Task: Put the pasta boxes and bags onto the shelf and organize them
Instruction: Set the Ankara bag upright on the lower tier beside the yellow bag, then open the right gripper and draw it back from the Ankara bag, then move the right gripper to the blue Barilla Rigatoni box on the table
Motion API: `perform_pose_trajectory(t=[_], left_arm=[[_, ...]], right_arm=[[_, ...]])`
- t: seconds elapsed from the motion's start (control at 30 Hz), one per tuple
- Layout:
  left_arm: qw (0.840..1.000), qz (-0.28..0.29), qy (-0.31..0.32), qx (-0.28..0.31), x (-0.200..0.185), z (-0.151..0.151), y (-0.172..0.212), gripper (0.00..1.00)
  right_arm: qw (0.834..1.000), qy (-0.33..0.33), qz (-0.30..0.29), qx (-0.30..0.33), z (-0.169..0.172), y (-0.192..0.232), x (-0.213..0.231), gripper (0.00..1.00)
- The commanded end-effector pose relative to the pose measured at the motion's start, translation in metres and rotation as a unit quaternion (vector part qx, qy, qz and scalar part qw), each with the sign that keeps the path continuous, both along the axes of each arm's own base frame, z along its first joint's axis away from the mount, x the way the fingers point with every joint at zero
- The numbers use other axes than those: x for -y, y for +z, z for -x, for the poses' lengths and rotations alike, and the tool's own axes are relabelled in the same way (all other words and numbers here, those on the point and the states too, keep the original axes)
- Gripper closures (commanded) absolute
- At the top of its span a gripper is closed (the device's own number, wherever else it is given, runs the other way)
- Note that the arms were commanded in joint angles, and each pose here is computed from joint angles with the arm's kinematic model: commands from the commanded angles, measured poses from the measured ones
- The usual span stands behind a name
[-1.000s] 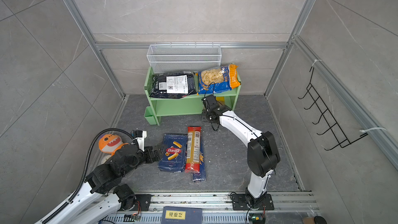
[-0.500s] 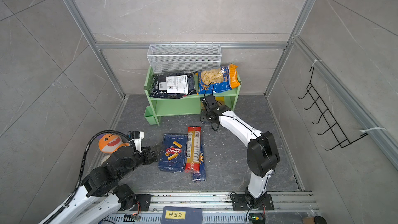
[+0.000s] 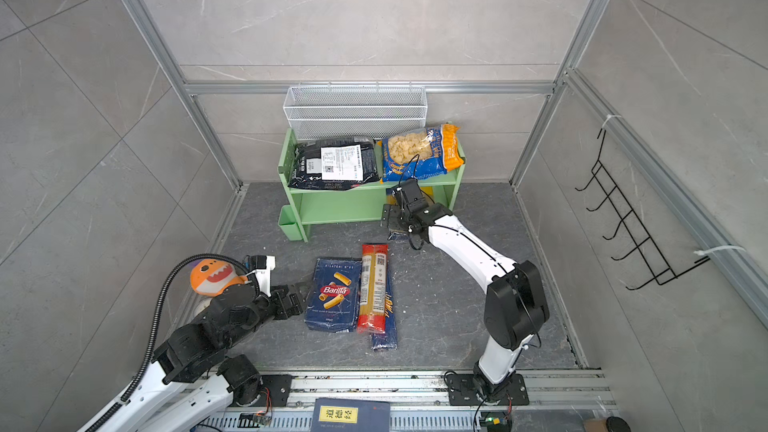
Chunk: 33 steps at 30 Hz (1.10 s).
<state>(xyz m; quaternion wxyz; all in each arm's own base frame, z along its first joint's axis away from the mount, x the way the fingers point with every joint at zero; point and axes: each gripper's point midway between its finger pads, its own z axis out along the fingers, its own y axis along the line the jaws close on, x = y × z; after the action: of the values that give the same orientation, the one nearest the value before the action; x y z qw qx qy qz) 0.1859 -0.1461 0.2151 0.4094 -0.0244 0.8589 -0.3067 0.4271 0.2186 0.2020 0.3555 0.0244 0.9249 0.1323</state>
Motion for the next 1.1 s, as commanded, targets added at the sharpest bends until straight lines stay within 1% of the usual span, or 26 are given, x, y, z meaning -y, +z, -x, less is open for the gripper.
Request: perform_pose_trajectory(t=[0.0, 0.23, 0.43, 0.6, 0.77, 0.93, 1.07], left_arm=[[1.0, 0.012, 0.007, 0.005, 0.0, -0.003, 0.004, 0.0], [1.0, 0.01, 0.009, 0.004, 0.0, -0.003, 0.003, 0.0], [1.0, 0.006, 0.01, -0.001, 0.001, -0.005, 0.0, 0.0], [1.0, 0.0, 0.009, -0.009, 0.004, -0.007, -0.002, 0.0], [0.999, -0.017, 0.016, -0.037, 0.005, -0.01, -0.017, 0.0], [0.996, -0.037, 0.027, -0.082, 0.007, -0.011, -0.045, 0.0], [0.991, -0.044, 0.047, -0.121, 0.002, -0.012, -0.067, 0.0]], right_arm=[[1.0, 0.002, -0.014, 0.022, 0.001, 0.015, 0.001, 0.08], [1.0, 0.006, -0.026, 0.009, 0.017, 0.014, 0.004, 0.07], [1.0, 0.007, -0.02, -0.002, 0.046, 0.009, 0.013, 0.07], [1.0, 0.019, 0.001, -0.01, 0.084, 0.005, 0.013, 0.07], [0.999, 0.042, 0.015, -0.021, 0.128, -0.004, 0.008, 0.07], [0.994, 0.094, 0.018, -0.046, 0.176, -0.024, -0.014, 0.07], [0.985, 0.153, -0.025, -0.073, 0.208, -0.044, -0.05, 0.07]])
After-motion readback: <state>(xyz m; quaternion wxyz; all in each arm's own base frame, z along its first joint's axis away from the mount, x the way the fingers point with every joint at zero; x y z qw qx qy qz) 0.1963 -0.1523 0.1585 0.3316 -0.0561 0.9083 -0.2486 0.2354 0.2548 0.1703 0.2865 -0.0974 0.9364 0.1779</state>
